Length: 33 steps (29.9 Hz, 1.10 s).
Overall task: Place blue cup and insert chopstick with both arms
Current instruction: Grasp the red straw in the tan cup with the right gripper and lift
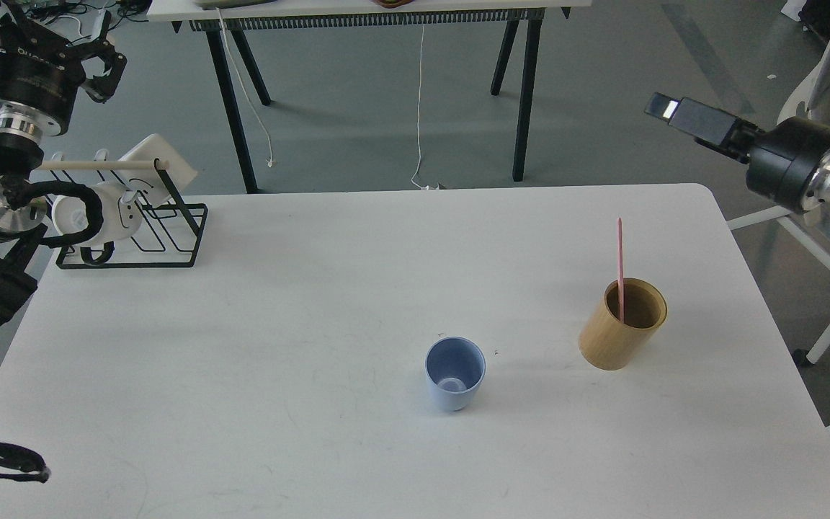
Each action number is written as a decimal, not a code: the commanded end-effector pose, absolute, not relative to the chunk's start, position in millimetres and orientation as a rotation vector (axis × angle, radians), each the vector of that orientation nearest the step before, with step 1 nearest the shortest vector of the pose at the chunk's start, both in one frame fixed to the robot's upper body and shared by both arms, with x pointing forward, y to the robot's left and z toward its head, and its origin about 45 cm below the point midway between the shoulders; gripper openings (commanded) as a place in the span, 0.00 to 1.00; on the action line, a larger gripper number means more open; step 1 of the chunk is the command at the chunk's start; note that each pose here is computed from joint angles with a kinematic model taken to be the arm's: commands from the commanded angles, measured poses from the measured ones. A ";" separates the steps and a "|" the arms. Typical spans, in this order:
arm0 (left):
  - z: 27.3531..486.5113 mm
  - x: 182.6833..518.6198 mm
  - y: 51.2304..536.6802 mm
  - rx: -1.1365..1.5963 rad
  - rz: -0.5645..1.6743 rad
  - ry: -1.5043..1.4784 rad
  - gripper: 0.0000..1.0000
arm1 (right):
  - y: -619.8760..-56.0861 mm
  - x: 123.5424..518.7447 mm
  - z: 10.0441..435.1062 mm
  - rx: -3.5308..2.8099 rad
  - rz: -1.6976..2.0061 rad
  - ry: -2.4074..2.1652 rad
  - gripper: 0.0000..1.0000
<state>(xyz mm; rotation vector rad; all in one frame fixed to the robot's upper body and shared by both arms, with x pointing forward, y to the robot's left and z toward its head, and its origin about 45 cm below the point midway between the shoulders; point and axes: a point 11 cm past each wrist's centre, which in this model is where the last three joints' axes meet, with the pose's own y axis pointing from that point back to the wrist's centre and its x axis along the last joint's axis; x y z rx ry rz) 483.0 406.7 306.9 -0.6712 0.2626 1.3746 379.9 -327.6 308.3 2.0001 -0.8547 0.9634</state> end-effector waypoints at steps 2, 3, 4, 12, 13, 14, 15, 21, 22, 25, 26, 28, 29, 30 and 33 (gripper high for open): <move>295.2 484.6 406.1 -0.666 1.393 0.315 1.00 | -324.7 366.8 278.4 1.930 0.996 -0.685 0.97; 293.3 485.1 405.5 -0.665 1.397 0.319 1.00 | -325.7 364.4 272.4 1.913 0.999 -0.655 0.96; 291.8 485.7 404.2 -0.665 1.398 0.325 1.00 | -326.3 361.2 263.9 1.895 1.001 -0.616 0.95; 291.3 486.0 402.7 -0.666 1.396 0.326 1.00 | -317.9 347.7 214.7 1.866 0.960 -0.460 0.69; 291.3 486.0 402.7 -0.666 1.396 0.326 1.00 | -317.2 348.8 211.1 1.860 0.959 -0.456 0.67; 291.3 486.0 402.7 -0.666 1.396 0.326 1.00 | -318.8 350.9 208.7 1.845 0.959 -0.455 0.65; 291.0 485.9 402.5 -0.664 1.396 0.326 1.00 | -320.6 353.0 205.5 1.830 0.959 -0.452 0.63; 291.0 485.8 402.9 -0.659 1.396 0.325 1.00 | -310.6 353.5 193.1 1.816 0.982 -0.403 0.47; 291.5 486.1 402.5 -0.659 1.395 0.324 1.00 | -311.4 353.1 190.5 1.805 0.982 -0.393 0.45; 293.0 486.6 401.1 -0.662 1.389 0.322 1.00 | -312.0 353.4 189.2 1.797 0.984 -0.389 0.38; 293.1 486.7 400.5 -0.661 1.388 0.323 1.00 | -311.7 353.0 188.9 1.796 0.983 -0.387 0.33; 293.3 486.8 400.0 -0.662 1.386 0.323 1.00 | -312.8 353.0 188.6 1.792 0.983 -0.385 0.24; 293.4 486.8 400.1 -0.663 1.386 0.322 1.00 | -313.9 353.2 188.7 1.790 0.982 -0.386 0.22; 294.0 487.1 399.8 -0.663 1.385 0.322 1.00 | -314.1 353.0 189.0 1.789 0.982 -0.386 0.19; 293.4 486.8 400.1 -0.663 1.386 0.322 1.00 | -315.0 352.6 188.7 1.788 0.980 -0.386 0.13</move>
